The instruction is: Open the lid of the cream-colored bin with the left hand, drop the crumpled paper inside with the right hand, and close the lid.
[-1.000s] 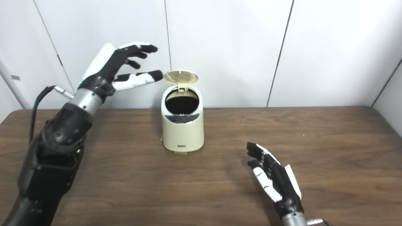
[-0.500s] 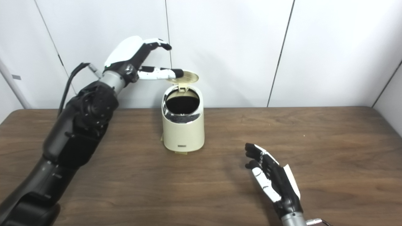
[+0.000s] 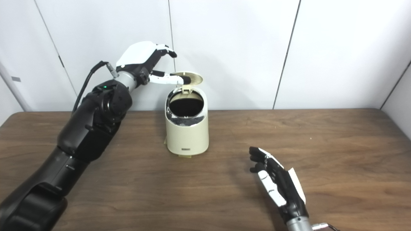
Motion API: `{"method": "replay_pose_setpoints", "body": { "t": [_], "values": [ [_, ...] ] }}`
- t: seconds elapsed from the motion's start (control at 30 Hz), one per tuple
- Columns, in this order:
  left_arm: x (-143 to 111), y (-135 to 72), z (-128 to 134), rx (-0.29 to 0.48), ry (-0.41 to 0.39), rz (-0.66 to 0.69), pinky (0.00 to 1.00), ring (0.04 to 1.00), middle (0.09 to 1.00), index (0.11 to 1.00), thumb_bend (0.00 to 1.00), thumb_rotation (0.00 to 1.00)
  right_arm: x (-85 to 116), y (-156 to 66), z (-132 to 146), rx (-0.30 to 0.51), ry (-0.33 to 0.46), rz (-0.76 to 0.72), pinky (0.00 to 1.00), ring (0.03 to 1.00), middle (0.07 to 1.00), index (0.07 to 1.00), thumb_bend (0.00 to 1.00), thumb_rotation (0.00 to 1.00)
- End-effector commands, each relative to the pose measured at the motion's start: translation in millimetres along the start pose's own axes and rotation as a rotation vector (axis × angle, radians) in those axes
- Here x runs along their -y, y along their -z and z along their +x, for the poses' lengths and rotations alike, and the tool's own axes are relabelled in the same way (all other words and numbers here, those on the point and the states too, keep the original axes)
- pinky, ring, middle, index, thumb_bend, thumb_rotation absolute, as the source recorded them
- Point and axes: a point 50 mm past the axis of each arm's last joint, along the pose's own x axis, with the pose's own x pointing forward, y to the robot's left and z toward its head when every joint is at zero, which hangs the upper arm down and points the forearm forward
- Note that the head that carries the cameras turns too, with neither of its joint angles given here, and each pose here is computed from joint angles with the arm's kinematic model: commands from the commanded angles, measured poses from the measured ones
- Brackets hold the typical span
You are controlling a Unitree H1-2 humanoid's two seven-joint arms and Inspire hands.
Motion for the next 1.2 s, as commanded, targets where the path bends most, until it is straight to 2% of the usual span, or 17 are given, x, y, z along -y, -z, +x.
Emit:
{"method": "replay_pose_setpoints", "body": {
  "t": [0.0,0.3,0.63,1.17],
  "values": [
    [-30.3,-11.7,6.4,0.047,-0.095,0.059,1.0,0.956,0.93,0.854,1.0,0.79,-2.8,-4.8,6.3,0.033,-0.005,0.014,0.71,0.833,0.842,0.815,0.19,0.77],
    [-10.6,-6.7,-5.5,0.059,-0.043,0.079,1.0,0.945,0.92,0.834,1.0,0.75,-5.1,-2.4,7.4,0.029,0.01,0.012,0.69,0.823,0.834,0.803,0.18,0.7],
    [-3.1,0.8,-15.2,0.129,0.0,0.176,1.0,0.916,0.832,0.825,1.0,0.79,-4.3,-2.3,8.1,0.025,0.008,0.009,0.71,0.831,0.84,0.813,0.19,0.73],
    [4.7,3.3,-26.6,0.151,0.023,0.228,1.0,0.92,0.824,0.83,1.0,0.8,-5.1,-2.7,9.0,0.02,-0.005,0.011,0.71,0.836,0.847,0.821,0.19,0.69]
  ]
}}
